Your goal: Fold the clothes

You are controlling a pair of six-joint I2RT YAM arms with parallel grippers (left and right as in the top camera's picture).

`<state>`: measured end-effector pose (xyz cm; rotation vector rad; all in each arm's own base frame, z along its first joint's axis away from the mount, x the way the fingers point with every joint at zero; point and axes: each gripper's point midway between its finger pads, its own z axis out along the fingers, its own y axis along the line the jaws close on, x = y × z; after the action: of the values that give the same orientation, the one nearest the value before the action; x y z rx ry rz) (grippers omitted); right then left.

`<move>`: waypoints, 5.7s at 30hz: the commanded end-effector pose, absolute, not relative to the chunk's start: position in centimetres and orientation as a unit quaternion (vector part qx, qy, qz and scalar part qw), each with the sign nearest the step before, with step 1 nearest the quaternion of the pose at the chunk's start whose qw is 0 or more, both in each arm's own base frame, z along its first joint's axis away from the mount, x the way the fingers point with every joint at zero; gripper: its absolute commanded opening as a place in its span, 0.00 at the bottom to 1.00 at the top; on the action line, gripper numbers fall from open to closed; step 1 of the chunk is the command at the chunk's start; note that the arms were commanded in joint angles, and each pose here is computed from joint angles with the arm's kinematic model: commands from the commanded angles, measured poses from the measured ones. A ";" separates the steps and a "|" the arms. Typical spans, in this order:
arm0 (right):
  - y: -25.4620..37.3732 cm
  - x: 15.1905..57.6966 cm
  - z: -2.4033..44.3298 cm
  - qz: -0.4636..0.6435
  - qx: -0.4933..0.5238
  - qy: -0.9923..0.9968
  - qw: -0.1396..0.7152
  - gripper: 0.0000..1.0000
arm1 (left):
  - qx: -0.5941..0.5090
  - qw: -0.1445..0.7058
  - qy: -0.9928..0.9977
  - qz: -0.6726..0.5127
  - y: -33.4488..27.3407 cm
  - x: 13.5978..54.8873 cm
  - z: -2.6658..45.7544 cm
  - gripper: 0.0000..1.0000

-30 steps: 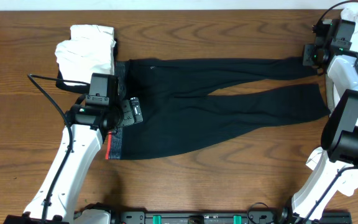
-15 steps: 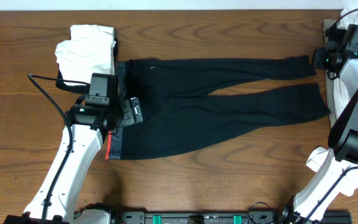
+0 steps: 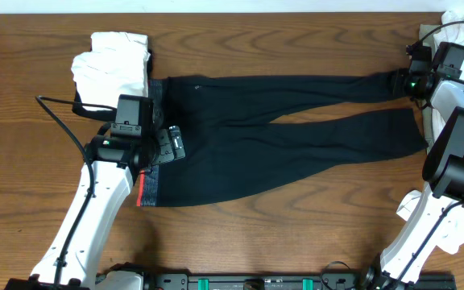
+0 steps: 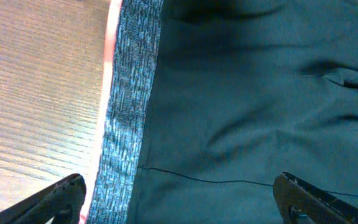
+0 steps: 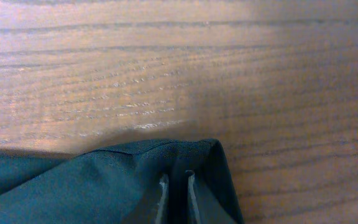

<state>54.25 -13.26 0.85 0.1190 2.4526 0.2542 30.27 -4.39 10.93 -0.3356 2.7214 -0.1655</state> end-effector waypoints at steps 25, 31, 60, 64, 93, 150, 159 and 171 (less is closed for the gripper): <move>-14.9 58.4 7.7 0.074 0.052 0.888 0.451 0.01 | -0.122 0.205 0.969 -0.059 -4.3 30.7 11.5 0.98; -15.1 58.7 7.1 0.055 0.042 0.889 0.453 0.01 | -0.122 0.205 0.969 -0.059 -4.3 30.7 11.5 0.98; -15.1 59.7 11.7 -0.001 0.066 0.871 0.487 0.99 | -0.122 0.205 0.969 -0.059 -4.3 30.7 11.5 0.98; -14.1 56.3 11.5 0.014 0.078 0.906 0.416 0.92 | -0.122 0.205 0.969 -0.059 -4.3 30.7 11.5 0.98; -11.6 54.8 1.4 0.050 0.029 0.947 0.317 0.01 | -0.122 0.205 0.969 -0.059 -4.3 30.7 11.5 0.98; -14.2 44.9 21.5 -0.004 0.128 0.942 0.309 0.12 | -0.122 0.205 0.969 -0.059 -4.3 30.7 11.6 0.98; -12.1 37.9 24.4 0.018 0.185 0.949 0.256 0.20 | -0.121 0.241 0.961 -0.068 -4.5 32.4 12.4 0.98; -10.2 32.3 18.6 0.039 0.236 0.963 0.120 0.32 | -0.146 0.218 0.962 -0.073 -4.3 29.7 13.3 0.98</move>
<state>33.47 -10.31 20.32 0.6080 2.7794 0.1059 29.97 -4.40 11.31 -0.3619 2.7161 -0.1762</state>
